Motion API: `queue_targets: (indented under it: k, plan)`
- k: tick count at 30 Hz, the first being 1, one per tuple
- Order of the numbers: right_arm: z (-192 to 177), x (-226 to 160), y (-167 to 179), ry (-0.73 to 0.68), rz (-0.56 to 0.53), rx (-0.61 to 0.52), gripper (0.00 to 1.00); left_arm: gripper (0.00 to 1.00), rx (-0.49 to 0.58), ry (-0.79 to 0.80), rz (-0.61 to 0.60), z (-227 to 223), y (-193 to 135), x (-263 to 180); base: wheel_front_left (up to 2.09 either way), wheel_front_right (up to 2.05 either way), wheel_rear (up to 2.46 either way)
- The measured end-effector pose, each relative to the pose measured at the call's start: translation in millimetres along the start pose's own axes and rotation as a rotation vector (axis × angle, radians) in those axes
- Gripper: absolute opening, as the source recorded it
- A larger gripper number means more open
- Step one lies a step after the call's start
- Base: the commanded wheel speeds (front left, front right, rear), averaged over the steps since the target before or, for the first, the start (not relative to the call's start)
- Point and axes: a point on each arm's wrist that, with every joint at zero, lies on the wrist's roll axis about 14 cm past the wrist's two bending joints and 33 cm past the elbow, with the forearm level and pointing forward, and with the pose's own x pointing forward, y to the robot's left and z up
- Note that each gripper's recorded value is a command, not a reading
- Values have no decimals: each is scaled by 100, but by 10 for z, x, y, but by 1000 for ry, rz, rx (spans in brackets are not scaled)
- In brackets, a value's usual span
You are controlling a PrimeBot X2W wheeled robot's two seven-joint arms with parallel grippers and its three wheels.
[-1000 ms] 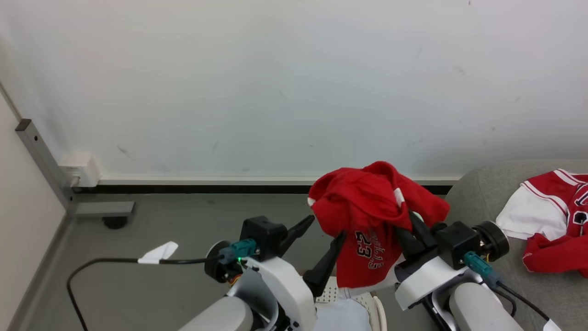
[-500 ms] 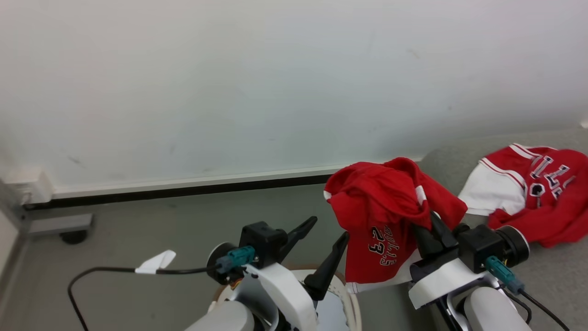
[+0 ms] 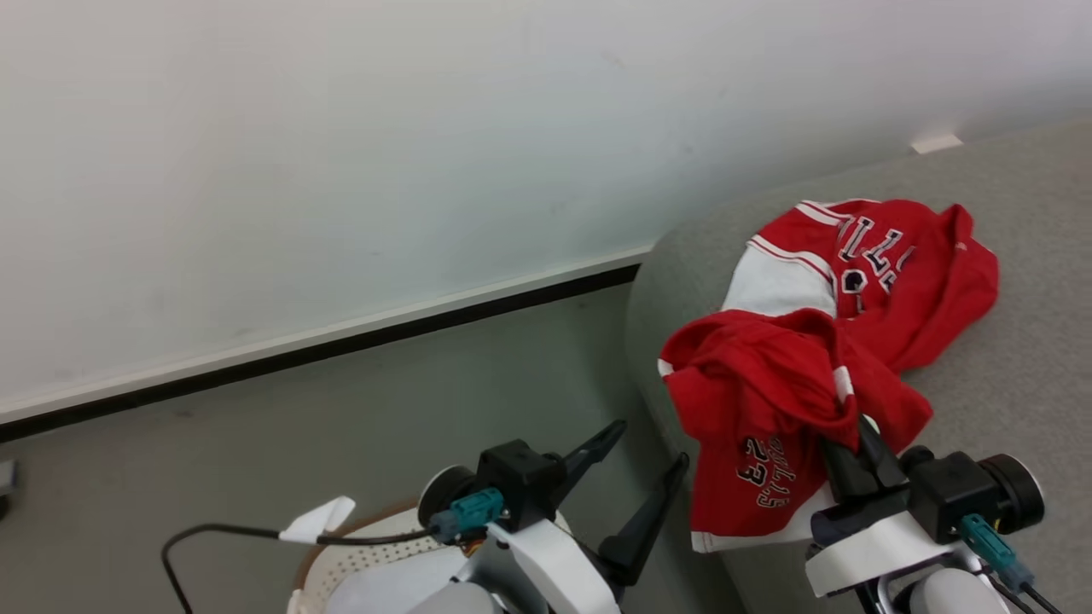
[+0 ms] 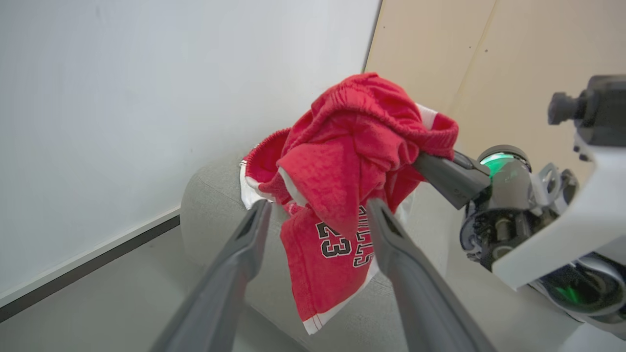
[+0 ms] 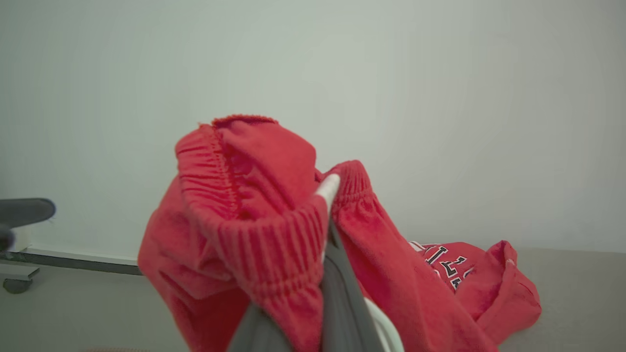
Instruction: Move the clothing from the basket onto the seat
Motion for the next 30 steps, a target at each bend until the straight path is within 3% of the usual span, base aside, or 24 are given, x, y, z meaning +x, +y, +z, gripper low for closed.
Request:
queue_targets:
  k: [5, 14, 24, 30]
  plan:
    - [-60, -161, -248, 18, -84, 18, 0, 100, -35, -3, -60, -69, -161, 112, 0, 0, 0]
    - [-76, -203, -782, 25, -229, -1, 0, 100, -51, -15, -87, -136, -131, 154, 0, 0, 0]
    - [80, 460, -1476, -51, -403, -14, 0, 100, -31, -27, -114, -285, 293, 174, 0, 0, 0]
    - [16, 913, -1985, -20, -492, -128, 0, 100, -52, -60, -141, -396, 617, 204, 0, 0, 0]
